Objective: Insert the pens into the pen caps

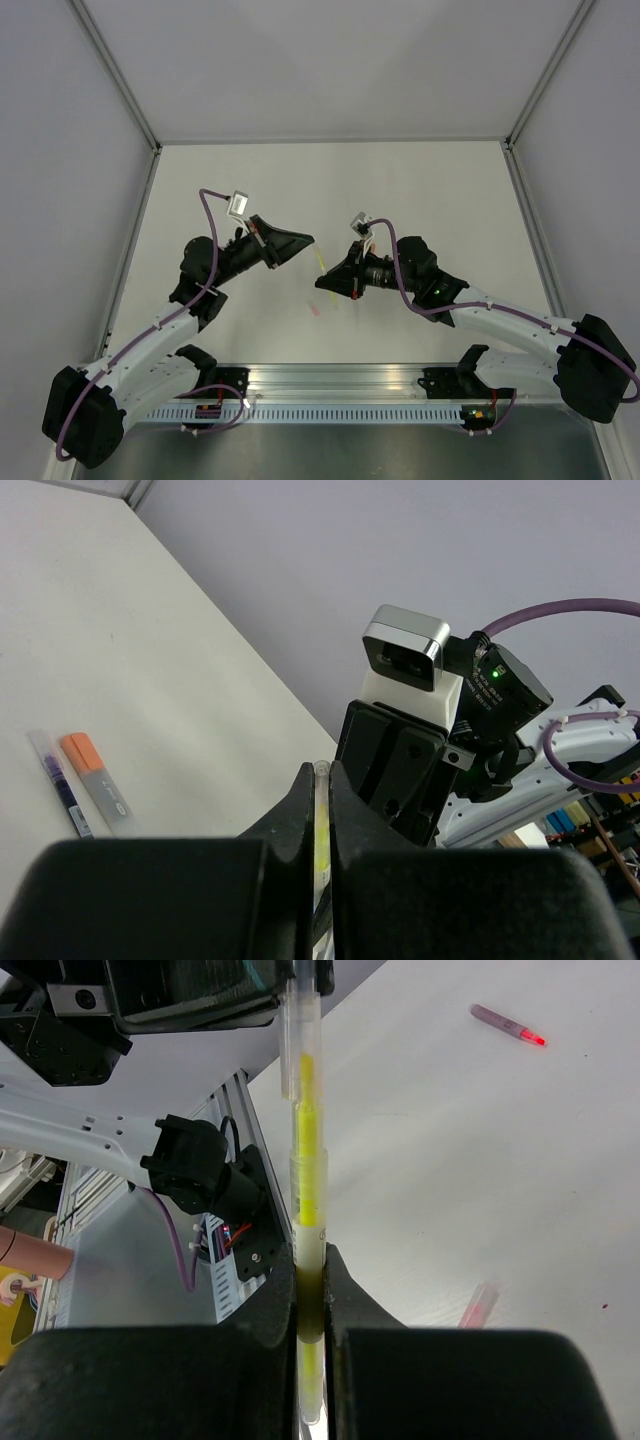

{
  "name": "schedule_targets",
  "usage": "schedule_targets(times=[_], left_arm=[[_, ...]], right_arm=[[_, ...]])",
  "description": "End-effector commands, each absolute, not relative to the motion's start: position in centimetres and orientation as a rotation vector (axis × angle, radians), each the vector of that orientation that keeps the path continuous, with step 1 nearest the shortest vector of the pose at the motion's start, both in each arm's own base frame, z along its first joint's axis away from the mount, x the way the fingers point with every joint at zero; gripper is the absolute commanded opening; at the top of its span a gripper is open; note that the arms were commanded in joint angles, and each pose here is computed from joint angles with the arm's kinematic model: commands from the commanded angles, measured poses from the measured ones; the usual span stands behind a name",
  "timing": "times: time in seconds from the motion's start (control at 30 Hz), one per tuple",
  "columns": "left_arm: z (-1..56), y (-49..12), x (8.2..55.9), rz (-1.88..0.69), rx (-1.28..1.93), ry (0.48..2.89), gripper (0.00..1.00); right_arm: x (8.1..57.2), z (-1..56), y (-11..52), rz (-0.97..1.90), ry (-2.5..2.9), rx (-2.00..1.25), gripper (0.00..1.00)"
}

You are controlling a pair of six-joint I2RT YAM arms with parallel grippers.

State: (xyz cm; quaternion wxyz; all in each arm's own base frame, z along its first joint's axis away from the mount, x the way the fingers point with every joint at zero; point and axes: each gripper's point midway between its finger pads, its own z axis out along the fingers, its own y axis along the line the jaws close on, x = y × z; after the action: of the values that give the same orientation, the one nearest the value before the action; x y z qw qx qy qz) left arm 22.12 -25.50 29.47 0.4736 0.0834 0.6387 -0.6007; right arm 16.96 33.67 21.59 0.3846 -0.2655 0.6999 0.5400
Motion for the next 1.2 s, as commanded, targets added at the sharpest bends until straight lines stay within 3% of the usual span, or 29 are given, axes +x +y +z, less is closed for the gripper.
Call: schedule_targets(times=[0.0, 0.6, 0.63, 0.73, 0.83, 1.17], left_arm=[[30.4, -25.5, 20.9, -1.500, 0.256, 1.517, 0.02], [27.6, -25.9, 19.5, -1.491, 0.373, 1.609, 0.04], [27.7, -25.9, 19.4, -1.495, 0.384, 1.604, 0.07], [28.3, -25.9, 19.3, -1.499, 0.391, 1.584, 0.34], [29.0, -25.6, 19.5, -1.486, 0.367, 1.557, 0.45], [29.1, -25.6, 20.8, -1.442, 0.331, 1.567, 0.48]], right_arm=[[17.2, 23.9, 34.0, 1.390, 1.696, -0.674, 0.00], [17.5, 23.6, 34.0, 1.367, 1.711, -0.682, 0.00], [17.5, 23.4, 34.1, 1.369, 1.717, -0.686, 0.00], [17.1, 23.5, 34.4, 1.399, 1.714, -0.709, 0.00], [16.8, 23.4, 34.6, 1.419, 1.714, -0.719, 0.00], [16.4, 23.7, 34.5, 1.431, 1.703, -0.734, 0.00]])
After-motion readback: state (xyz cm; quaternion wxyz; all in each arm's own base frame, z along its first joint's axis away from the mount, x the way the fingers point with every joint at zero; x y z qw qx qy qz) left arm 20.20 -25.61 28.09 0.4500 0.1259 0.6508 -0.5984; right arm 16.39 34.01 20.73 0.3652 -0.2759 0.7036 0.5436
